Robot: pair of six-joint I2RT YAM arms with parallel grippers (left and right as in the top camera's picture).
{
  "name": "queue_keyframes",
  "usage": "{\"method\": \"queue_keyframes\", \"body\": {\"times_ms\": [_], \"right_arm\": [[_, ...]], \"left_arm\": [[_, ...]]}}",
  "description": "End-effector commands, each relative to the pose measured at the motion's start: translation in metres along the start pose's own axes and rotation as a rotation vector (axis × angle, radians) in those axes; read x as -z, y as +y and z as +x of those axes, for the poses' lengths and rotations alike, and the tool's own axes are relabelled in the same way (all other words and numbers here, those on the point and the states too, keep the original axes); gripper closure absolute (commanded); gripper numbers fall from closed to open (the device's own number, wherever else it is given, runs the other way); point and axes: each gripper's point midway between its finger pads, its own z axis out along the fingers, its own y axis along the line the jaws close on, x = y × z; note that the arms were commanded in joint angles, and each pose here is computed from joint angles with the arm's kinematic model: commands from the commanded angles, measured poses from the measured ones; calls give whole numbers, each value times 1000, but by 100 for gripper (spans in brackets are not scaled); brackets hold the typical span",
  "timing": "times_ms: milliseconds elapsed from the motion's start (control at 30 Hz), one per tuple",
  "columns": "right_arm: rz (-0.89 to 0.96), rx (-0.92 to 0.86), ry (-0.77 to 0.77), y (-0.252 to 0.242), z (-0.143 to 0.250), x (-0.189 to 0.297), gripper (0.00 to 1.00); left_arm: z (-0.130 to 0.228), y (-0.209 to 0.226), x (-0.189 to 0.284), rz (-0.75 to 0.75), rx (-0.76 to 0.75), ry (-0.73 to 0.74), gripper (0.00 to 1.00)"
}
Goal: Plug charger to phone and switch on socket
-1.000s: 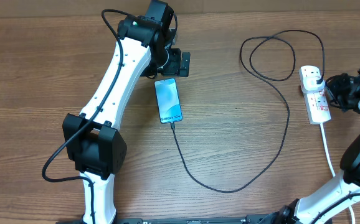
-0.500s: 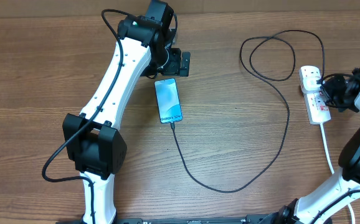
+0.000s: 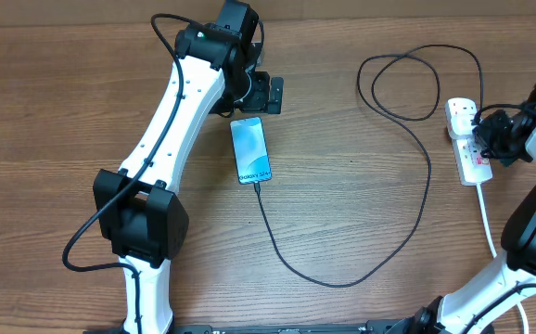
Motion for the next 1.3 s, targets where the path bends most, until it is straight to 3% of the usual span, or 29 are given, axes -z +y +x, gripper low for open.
{"method": "queue_keyframes", "body": {"times_ms": [0, 267, 433, 667, 867, 1000, 1267], "right_arm": [[-103, 53, 183, 36, 57, -14, 96], [-65, 34, 203, 25, 61, -11, 96], [74, -81, 159, -13, 48, 12, 96], [106, -151, -18, -28, 21, 96, 96], [5, -92, -229, -2, 18, 191, 96], [-166, 74, -310, 38, 42, 250, 96], [-481, 483, -386, 103, 145, 343, 93]], "left_arm": [[-5, -2, 9, -4, 5, -31, 0], [1, 0, 9, -12, 37, -4, 0], [9, 1, 16, -22, 41, 26, 0], [5, -5, 57, -20, 32, -32, 0], [10, -17, 132, 24, -30, -195, 0], [25, -18, 188, 28, -81, -316, 0], [88, 6, 267, -57, -72, -429, 0]]}}
